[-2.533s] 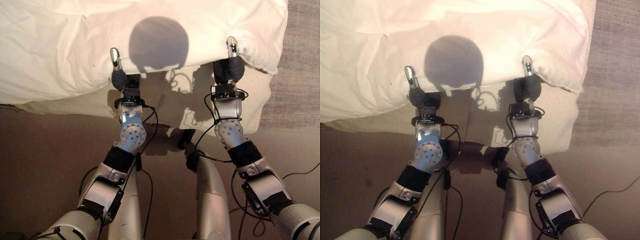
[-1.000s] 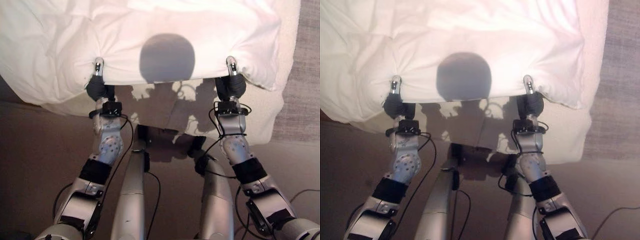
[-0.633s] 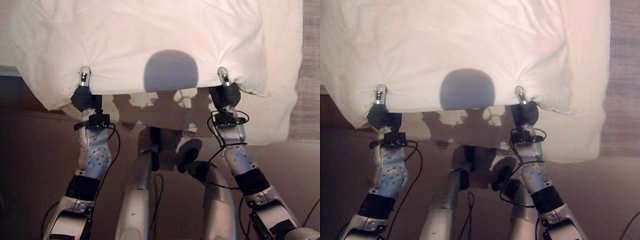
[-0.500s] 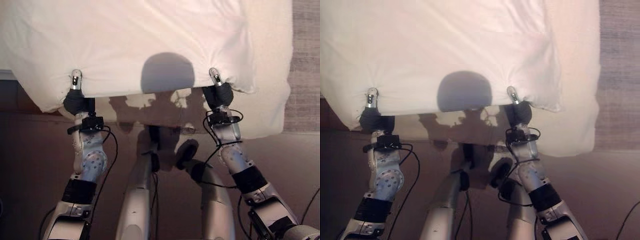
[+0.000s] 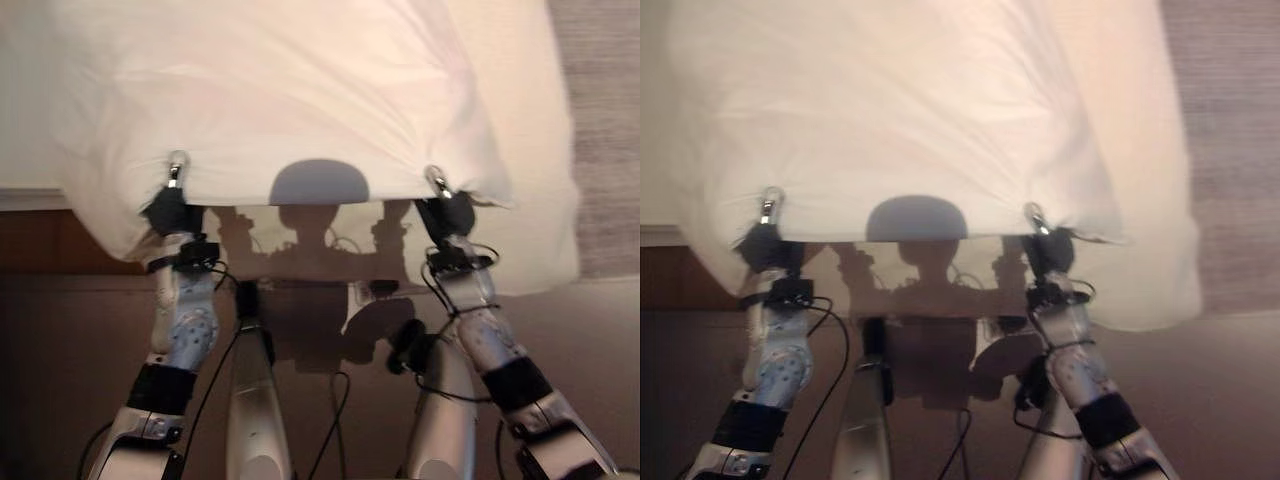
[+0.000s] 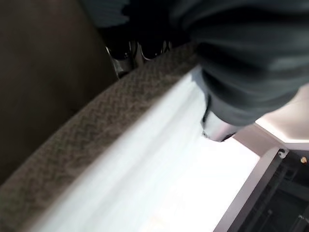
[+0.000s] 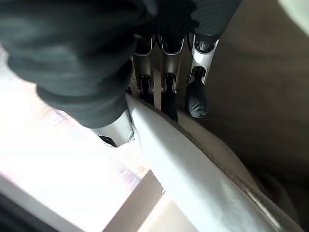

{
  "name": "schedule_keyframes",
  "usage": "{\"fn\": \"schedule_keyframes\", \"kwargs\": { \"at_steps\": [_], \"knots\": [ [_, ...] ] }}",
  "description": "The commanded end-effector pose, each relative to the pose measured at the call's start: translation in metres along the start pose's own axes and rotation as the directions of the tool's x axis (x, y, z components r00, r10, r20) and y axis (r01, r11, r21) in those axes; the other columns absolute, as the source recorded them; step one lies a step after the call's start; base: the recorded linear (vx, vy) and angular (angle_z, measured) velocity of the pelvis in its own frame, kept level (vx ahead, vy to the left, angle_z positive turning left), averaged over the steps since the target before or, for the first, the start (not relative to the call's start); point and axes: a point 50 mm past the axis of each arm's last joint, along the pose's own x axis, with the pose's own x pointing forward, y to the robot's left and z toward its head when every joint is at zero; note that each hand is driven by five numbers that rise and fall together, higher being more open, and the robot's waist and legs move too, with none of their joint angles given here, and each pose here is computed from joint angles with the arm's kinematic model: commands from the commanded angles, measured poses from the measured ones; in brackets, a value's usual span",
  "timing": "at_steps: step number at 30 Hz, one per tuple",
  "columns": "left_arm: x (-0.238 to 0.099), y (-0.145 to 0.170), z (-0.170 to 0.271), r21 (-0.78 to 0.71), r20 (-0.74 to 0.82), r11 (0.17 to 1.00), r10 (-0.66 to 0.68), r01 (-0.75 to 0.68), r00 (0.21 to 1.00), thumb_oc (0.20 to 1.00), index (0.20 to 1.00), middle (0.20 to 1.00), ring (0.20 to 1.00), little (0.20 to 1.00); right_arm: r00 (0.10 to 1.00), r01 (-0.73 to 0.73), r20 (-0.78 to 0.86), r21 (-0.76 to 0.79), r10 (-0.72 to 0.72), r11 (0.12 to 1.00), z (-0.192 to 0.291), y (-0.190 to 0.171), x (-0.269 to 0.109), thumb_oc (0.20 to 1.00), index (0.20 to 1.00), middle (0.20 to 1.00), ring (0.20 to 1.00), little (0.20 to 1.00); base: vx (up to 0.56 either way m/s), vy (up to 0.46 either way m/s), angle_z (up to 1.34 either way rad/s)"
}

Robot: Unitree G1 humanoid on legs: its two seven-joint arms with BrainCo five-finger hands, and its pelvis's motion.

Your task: Make the bed

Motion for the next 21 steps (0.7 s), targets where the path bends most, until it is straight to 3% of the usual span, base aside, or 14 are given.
{"fn": "schedule_keyframes", "kwargs": {
  "at_steps": [1, 7, 14, 17, 21],
  "knots": [
    [0.002, 0.019, 0.081, 0.135, 0.312, 0.99, -0.008, -0.036, 0.95, 0.2, 0.2, 0.2, 0.2, 0.2, 0.879, 0.203, 0.45, -0.059, -0.155, 0.977, 0.096, -0.036, -0.011, 0.2, 0.2, 0.2, 0.2, 0.2, 0.04, 0.576, 0.96],
    [-0.001, 0.022, 0.094, 0.181, 0.335, 0.982, -0.014, -0.05, 0.942, 0.2, 0.2, 0.2, 0.2, 0.2, 0.903, 0.154, 0.407, -0.009, -0.137, 0.988, 0.078, -0.031, -0.006, 0.2, 0.2, 0.2, 0.2, 0.2, -0.06, 0.505, -0.39],
    [-0.022, 0.03, 0.082, 0.148, 0.32, 0.983, 0.056, -0.108, 0.946, 0.2, 0.2, 0.2, 0.2, 0.2, 0.946, 0.106, 0.313, -0.058, -0.083, 0.993, 0.064, -0.032, -0.004, 0.2, 0.2, 0.2, 0.2, 0.2, -0.01, 0.223, -0.55],
    [-0.025, 0.036, 0.082, 0.114, 0.335, 0.981, 0.11, -0.157, 0.936, 0.2, 0.2, 0.2, 0.2, 0.2, 0.935, 0.144, 0.335, -0.049, -0.119, 0.988, 0.069, -0.037, -0.005, 0.2, 0.2, 0.2, 0.2, 0.2, -0.04, 0.28, -0.74],
    [-0.022, 0.033, 0.081, 0.164, 0.301, 0.978, 0.076, -0.13, 0.951, 0.2, 0.2, 0.2, 0.2, 0.2, 0.918, 0.212, 0.355, -0.061, -0.177, 0.975, 0.076, -0.046, -0.011, 0.2, 0.2, 0.2, 0.2, 0.2, -0.01, 0.52, 0.42]
  ]
}}
